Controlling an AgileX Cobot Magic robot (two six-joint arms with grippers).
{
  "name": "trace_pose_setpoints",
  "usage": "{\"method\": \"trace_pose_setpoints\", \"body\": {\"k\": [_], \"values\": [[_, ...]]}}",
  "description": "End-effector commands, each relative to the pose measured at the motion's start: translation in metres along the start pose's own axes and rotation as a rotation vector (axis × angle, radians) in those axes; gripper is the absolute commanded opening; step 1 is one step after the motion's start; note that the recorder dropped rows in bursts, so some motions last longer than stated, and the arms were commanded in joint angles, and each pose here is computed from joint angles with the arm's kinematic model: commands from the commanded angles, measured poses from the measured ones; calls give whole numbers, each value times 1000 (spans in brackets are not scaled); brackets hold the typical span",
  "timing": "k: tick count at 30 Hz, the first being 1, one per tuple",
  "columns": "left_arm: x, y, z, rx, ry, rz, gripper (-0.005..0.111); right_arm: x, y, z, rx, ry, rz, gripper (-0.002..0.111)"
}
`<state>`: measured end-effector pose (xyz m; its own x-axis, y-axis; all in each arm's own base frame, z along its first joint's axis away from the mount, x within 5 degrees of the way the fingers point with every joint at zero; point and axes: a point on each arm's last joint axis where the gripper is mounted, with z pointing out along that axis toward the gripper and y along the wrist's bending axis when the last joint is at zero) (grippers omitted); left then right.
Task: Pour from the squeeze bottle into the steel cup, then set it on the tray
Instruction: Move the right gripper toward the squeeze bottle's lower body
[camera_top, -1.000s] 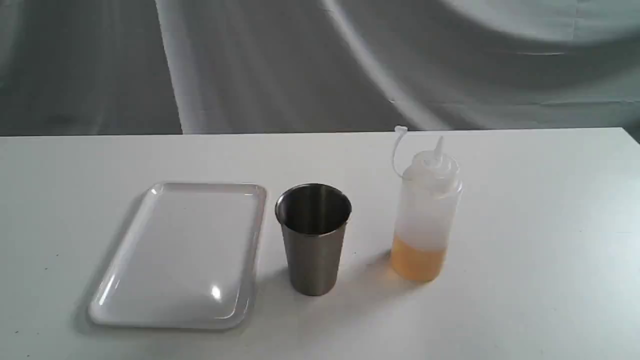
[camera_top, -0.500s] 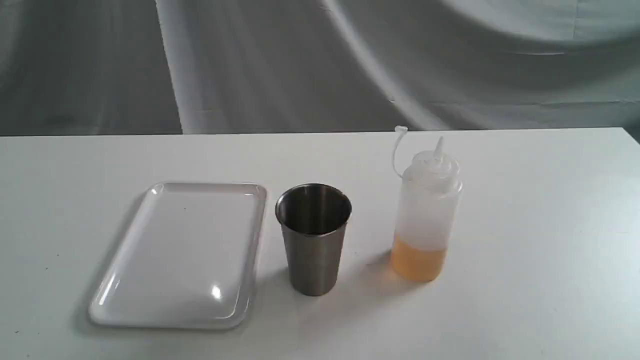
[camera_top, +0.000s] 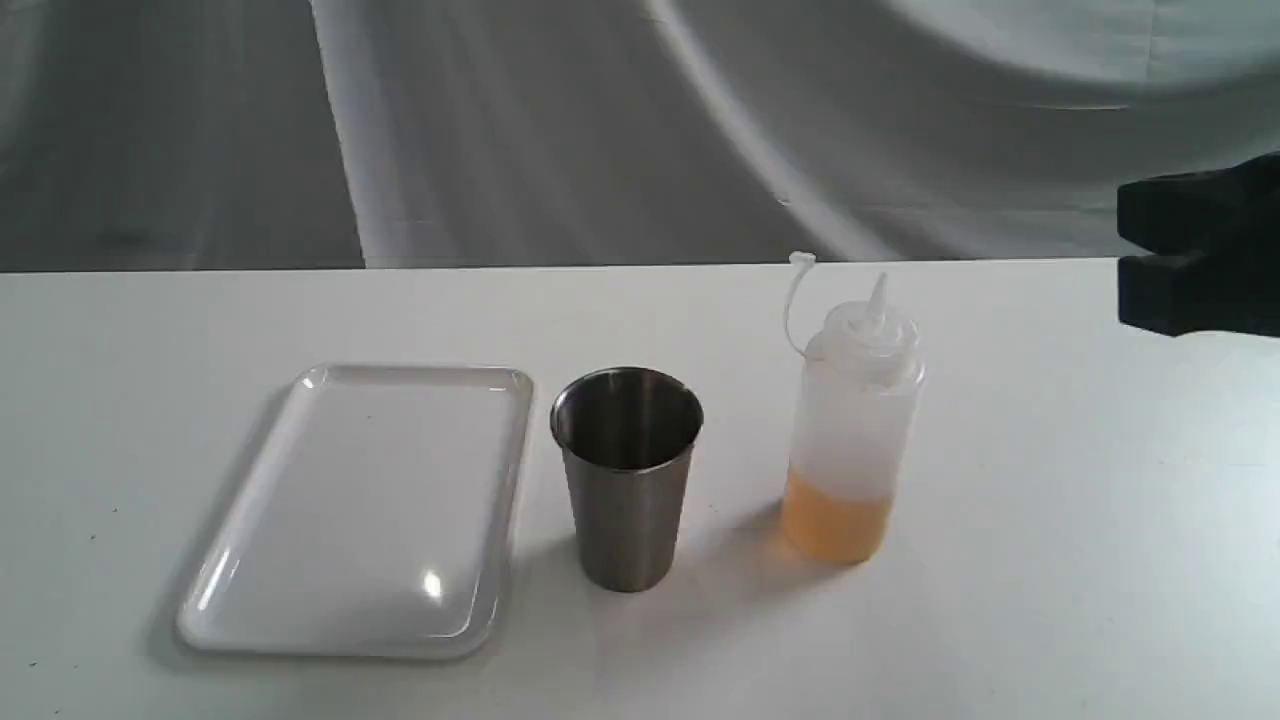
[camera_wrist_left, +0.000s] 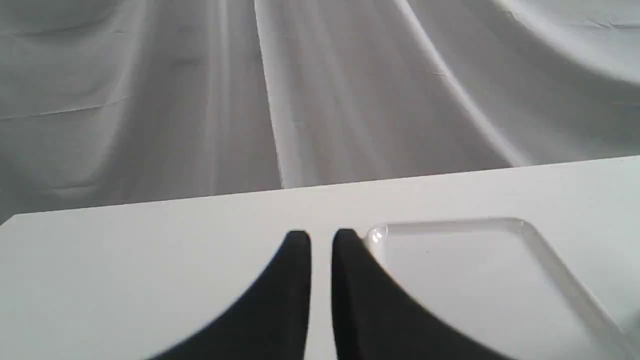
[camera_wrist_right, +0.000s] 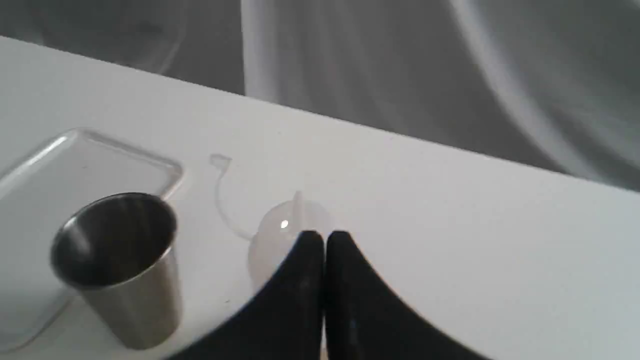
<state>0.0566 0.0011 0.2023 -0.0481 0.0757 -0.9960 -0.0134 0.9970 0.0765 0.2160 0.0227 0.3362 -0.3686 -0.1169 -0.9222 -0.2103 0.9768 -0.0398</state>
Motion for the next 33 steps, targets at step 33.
{"method": "trace_pose_setpoints", "body": {"k": [33], "values": [[1, 0, 0, 5, -2, 0, 8, 131, 22, 10, 97, -127, 148, 0]]}}
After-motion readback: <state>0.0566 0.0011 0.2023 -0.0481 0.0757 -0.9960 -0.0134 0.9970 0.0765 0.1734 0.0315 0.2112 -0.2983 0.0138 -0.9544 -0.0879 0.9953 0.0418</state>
